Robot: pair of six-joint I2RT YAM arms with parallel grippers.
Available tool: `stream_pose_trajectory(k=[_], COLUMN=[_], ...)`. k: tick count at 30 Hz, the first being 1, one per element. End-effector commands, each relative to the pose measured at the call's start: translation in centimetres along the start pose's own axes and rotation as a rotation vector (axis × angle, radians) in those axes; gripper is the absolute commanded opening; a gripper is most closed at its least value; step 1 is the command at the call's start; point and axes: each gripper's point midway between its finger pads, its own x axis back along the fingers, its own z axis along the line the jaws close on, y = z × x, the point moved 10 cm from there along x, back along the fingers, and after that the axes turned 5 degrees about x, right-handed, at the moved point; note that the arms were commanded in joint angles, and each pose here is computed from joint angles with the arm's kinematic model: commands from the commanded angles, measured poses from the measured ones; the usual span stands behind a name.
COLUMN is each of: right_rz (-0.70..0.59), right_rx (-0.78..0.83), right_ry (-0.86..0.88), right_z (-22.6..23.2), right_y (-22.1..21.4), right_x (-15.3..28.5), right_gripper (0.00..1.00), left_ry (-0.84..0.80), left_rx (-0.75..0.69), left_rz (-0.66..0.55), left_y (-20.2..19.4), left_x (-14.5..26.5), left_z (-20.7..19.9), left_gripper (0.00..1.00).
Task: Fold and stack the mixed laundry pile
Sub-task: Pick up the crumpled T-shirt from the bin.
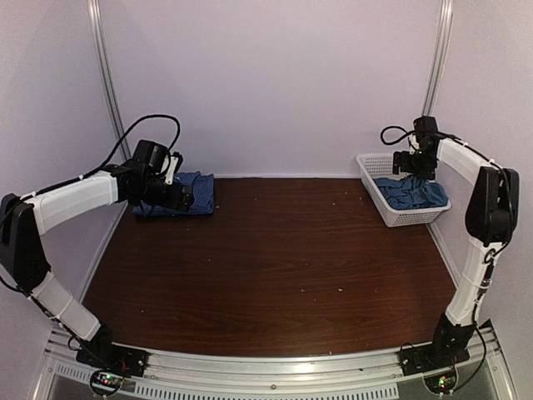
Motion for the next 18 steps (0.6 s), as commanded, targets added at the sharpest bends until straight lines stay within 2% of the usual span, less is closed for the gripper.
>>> stream_pose_trajectory(k=[1, 8, 18], right_rz=[0.048, 0.136, 0.249], right_rx=[0.031, 0.066, 0.021], right_ry=[-0.148, -0.255, -0.231], right_z=[-0.8, -1.0, -2.8], right_y=[0.7, -0.1, -3.5], right_x=[-3.4, -10.6, -18.2], right_gripper=[0.96, 0.96, 0.94], left_ry=[-0.071, -0.012, 0.026], left_rx=[0.032, 0.018, 0.042], left_rz=[-0.093, -0.056, -0.049], left_y=[0.7, 0.0, 1.0], left_x=[1.2, 0.8, 0.6], left_z=[-0.9, -0.5, -0.4], left_gripper=[0.98, 0.98, 0.98])
